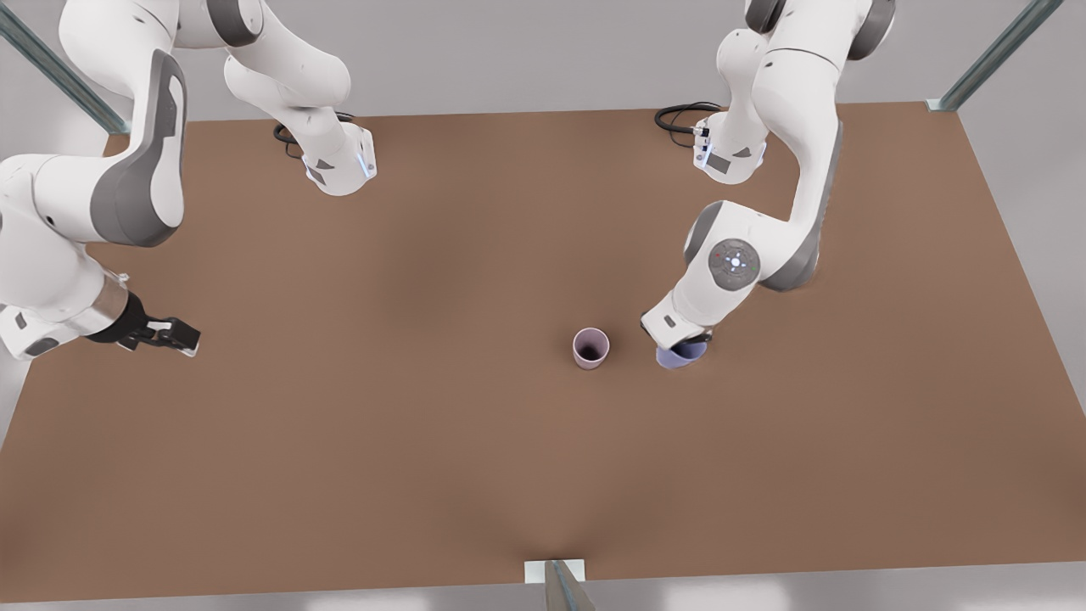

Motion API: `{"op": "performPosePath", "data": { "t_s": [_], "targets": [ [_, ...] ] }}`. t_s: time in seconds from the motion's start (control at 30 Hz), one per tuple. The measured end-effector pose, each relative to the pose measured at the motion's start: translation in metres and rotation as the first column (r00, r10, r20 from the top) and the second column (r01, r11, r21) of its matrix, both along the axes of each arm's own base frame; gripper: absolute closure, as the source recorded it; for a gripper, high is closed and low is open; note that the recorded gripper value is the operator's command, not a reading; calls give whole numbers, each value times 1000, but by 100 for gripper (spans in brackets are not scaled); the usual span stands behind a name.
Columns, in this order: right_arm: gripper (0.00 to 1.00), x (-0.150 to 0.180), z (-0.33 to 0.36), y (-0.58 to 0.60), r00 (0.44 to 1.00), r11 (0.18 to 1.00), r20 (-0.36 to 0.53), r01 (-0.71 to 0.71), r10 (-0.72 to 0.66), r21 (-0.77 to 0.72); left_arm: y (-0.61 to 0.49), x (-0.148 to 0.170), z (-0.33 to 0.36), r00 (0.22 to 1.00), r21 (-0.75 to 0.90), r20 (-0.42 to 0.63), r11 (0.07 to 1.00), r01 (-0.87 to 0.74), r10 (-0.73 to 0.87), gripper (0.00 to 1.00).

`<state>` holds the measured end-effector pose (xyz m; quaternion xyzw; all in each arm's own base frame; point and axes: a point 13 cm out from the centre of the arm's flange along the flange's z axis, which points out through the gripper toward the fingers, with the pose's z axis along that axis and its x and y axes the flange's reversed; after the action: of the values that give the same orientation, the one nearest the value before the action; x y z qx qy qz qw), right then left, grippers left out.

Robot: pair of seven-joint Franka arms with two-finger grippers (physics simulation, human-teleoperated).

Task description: Stack the cups, with the pink cup at the bottom and the purple cup at the top

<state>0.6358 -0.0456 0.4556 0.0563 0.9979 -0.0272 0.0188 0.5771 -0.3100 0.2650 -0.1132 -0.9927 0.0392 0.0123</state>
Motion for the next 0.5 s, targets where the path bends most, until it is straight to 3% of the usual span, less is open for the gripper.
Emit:
{"op": "performPosePath", "data": {
  "t_s": [0.13,0.5],
  "targets": [
    [0,11,-12,12,999,999,8,-43,43,12,-54,-22,0,999,-12,-18,999,-46,45,79],
    [0,25,-1,8,994,996,65,-84,82,15,-121,-20,-7,960,-26,-34,960,-279,278,79]
  ]
}}
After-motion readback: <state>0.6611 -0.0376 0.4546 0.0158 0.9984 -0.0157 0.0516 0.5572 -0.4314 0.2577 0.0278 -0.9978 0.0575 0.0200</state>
